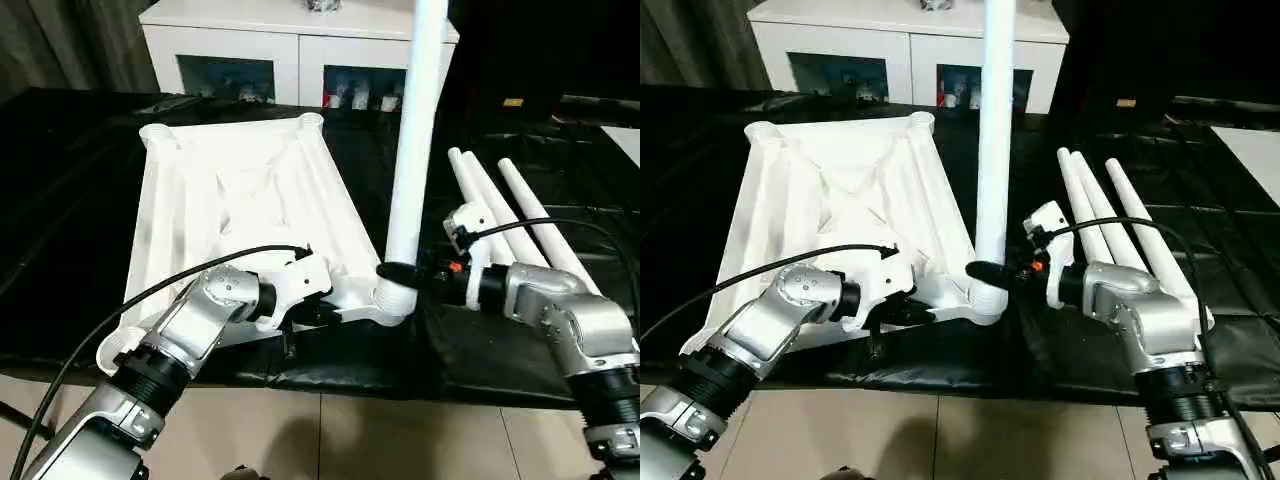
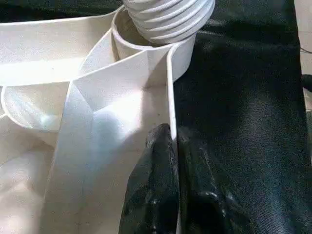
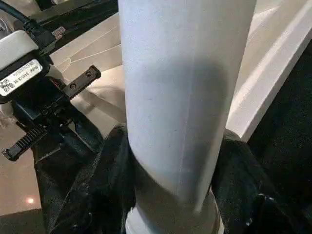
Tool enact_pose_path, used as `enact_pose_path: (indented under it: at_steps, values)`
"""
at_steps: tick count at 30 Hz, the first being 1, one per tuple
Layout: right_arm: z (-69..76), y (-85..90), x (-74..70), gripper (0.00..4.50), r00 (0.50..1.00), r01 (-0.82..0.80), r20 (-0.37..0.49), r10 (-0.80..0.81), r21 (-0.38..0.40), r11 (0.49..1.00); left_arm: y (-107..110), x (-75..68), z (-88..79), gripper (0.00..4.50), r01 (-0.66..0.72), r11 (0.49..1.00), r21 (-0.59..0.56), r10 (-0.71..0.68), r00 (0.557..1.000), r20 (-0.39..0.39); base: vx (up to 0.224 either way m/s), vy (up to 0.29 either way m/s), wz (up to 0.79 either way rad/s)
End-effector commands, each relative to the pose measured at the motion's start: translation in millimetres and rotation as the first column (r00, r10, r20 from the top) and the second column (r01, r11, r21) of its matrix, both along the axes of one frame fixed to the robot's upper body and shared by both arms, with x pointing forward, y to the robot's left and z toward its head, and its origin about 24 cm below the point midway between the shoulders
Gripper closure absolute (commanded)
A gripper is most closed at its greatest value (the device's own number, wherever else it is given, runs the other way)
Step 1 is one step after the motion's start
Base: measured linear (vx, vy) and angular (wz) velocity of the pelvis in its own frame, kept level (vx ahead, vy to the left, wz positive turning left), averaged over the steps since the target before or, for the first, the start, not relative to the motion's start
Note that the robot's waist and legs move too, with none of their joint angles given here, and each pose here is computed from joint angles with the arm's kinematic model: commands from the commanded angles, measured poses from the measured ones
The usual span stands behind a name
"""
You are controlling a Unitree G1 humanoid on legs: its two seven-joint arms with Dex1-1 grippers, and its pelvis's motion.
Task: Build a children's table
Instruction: Insert table leg to table base
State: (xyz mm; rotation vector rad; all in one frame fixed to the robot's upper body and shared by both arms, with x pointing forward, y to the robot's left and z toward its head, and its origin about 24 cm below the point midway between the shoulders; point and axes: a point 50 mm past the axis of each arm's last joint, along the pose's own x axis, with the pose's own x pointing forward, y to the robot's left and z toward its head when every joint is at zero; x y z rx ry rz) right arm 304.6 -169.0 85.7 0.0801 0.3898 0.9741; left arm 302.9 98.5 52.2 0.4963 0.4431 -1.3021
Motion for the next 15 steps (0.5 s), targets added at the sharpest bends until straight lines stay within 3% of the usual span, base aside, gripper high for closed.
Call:
enact_pose_path:
  at_steps: [1,6,10,15]
  values:
    - [-9.0,-1.7,1.1,2.64,0.999,0.042,-0.020,-0.042,-0.005,0.999,0,-0.1,0.3,4.50,0.014,1.000,0.012,-0.014,1.000,0.015,0.000,0.000,0.00]
    - [-20.9,-4.2,3.7,2.64,0.993,0.110,-0.037,-0.110,-0.003,0.994,0,-0.2,0.8,4.50,0.012,1.000,0.008,-0.012,1.000,0.016,0.000,0.000,0.00]
    - [-34.2,-7.3,-3.4,2.64,0.987,0.152,-0.066,-0.150,0.023,0.988,1,0.3,1.3,4.50,0.001,1.000,0.006,-0.001,1.000,0.019,0.000,0.000,0.00]
    - [-40.8,-7.7,-11.6,2.64,0.978,0.202,-0.067,-0.195,0.107,0.974,0,1.1,1.9,4.50,-0.011,1.000,-0.003,0.011,1.000,0.023,0.000,0.000,0.00]
